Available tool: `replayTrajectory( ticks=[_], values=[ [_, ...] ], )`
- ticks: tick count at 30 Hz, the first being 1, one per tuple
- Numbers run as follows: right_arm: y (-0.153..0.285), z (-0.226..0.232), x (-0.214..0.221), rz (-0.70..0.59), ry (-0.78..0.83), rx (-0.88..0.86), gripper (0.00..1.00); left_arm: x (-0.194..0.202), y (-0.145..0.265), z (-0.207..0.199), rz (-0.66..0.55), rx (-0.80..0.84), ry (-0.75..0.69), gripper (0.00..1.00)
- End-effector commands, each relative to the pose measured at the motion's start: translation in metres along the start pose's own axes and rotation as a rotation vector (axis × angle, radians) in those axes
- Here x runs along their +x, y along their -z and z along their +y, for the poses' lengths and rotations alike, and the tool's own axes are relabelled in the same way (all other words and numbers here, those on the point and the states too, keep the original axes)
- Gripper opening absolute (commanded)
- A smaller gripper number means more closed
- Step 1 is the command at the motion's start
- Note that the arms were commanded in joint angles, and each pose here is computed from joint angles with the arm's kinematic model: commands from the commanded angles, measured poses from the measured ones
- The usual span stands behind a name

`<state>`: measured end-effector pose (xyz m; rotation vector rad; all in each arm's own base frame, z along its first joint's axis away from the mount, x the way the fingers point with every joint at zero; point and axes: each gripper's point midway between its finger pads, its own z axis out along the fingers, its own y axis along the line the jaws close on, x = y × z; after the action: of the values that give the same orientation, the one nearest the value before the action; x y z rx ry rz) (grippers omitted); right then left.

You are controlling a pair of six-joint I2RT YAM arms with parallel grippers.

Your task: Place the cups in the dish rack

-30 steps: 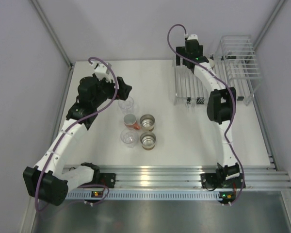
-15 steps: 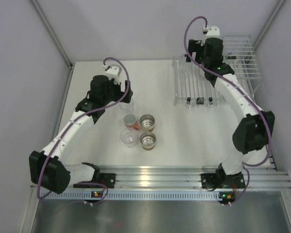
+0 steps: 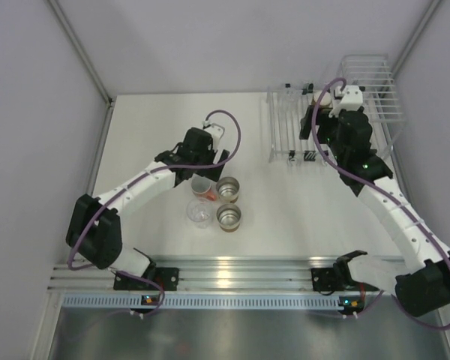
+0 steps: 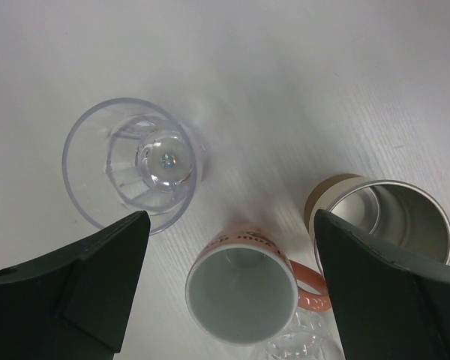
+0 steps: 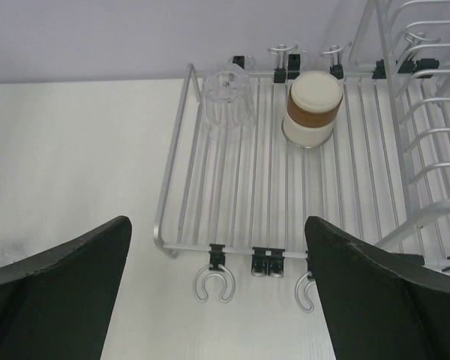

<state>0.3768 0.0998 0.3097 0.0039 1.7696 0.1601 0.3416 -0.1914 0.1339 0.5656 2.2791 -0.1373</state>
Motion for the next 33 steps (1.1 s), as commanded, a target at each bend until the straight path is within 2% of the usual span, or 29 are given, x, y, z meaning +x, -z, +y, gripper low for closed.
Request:
replayTrajectory(
  ticks=[1, 13, 16, 17, 18, 23, 24, 25, 33],
  values=[
    [0.018, -0.003, -0.013, -0.056, -0.006, 0.002, 0.99, -0.015, 0.001, 0.003, -0.027, -0.026, -0.018, 0.96],
    [0.031, 0.001, -0.001, -0.053, -0.025, -0.044, 0.99, -0.013, -0.033, 0.009, 0.04, -0.062, -0.051, 0.92],
    [0.035, 0.0, 0.0, -0.057, -0.025, -0.046, 0.99, -0.01, -0.043, 0.015, 0.062, -0.049, -0.028, 0.8],
    [0.035, -0.001, 0.0, -0.057, -0.023, -0.044, 0.99, -0.009, -0.044, 0.017, 0.065, -0.052, -0.023, 0.72],
    [0.036, -0.001, 0.001, -0.054, -0.021, -0.044, 1.0, -0.009, -0.045, 0.021, 0.067, -0.06, -0.015, 0.56],
    [0.038, -0.005, 0.01, -0.043, -0.007, -0.032, 0.99, -0.006, -0.051, 0.023, 0.082, -0.068, -0.018, 0.24],
    [0.038, -0.005, 0.01, -0.042, -0.009, -0.034, 0.99, -0.006, -0.051, 0.023, 0.082, -0.069, -0.02, 0.04],
    [0.038, -0.005, 0.015, -0.033, -0.007, -0.034, 0.99, -0.005, -0.052, 0.024, 0.085, -0.07, -0.017, 0.0],
    [0.044, -0.01, 0.022, -0.022, -0.002, -0.021, 0.99, -0.014, -0.043, 0.031, 0.055, -0.111, -0.007, 0.0]
  ],
)
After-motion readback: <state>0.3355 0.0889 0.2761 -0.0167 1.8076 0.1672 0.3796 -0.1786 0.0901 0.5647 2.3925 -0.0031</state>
